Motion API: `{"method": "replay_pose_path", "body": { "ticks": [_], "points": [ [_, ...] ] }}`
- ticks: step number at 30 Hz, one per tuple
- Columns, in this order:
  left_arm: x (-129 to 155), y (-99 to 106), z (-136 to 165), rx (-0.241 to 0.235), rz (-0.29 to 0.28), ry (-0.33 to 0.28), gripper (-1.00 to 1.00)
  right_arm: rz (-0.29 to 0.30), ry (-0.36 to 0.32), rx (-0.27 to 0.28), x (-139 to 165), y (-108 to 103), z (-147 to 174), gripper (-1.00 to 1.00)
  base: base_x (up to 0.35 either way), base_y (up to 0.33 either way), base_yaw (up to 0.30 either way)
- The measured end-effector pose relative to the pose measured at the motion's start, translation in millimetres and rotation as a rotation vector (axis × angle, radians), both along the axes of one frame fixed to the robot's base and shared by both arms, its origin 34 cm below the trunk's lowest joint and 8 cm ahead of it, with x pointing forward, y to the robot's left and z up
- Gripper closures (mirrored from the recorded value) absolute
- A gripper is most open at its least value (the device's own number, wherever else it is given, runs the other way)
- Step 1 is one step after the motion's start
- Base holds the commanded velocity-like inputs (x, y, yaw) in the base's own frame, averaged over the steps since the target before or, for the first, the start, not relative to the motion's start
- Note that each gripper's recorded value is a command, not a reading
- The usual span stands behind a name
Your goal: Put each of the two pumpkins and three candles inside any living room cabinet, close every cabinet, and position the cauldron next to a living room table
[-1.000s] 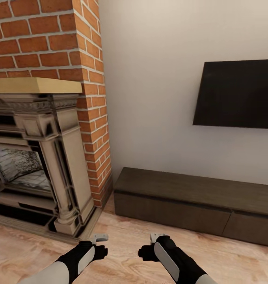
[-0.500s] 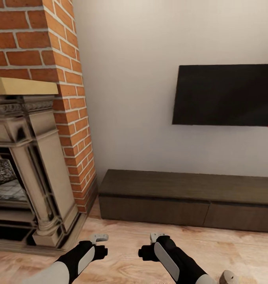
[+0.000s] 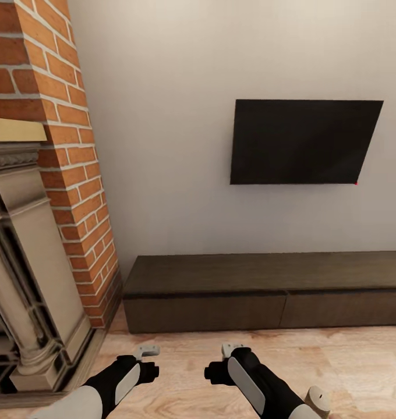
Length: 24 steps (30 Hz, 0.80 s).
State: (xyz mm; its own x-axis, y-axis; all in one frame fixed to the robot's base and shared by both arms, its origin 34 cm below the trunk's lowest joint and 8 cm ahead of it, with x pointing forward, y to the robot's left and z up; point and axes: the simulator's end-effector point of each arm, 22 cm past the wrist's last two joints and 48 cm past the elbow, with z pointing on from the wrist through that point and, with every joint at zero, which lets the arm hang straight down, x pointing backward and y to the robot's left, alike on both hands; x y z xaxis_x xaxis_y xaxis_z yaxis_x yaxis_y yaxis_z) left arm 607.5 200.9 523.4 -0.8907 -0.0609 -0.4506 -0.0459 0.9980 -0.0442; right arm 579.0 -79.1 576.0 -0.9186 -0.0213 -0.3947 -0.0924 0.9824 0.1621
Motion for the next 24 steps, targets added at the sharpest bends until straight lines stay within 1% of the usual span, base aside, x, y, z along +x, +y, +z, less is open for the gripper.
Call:
{"method": "replay_pose_path", "body": {
  "ticks": [8,12,16,24],
  "points": [
    [0.2,0.2,0.3,0.001,0.0,-0.001,-1.0,0.0,-0.002,-0.003,0.5,-0.9,0.4,-1.0,0.298,0.088,-0.023],
    [0.5,-0.2,0.5,0.0,-0.001,-0.002,-1.0,-0.002,-0.003,-0.004,1.3,-2.8,0.4,-1.0,0.218,0.027,-0.003],
    [0.5,-0.2,0.2,-0.001,0.0,-0.001,-1.0,-0.015,-0.005,0.002,3.5,-5.3,1.2,-1.0,0.084,0.008,-0.001],
    [1.0,0.0,0.4,-0.001,0.001,-0.003,-1.0,-0.037,-0.009,0.01,7.5,-9.2,2.8,-1.0,0.013,0.001,0.0]
  ]
}}
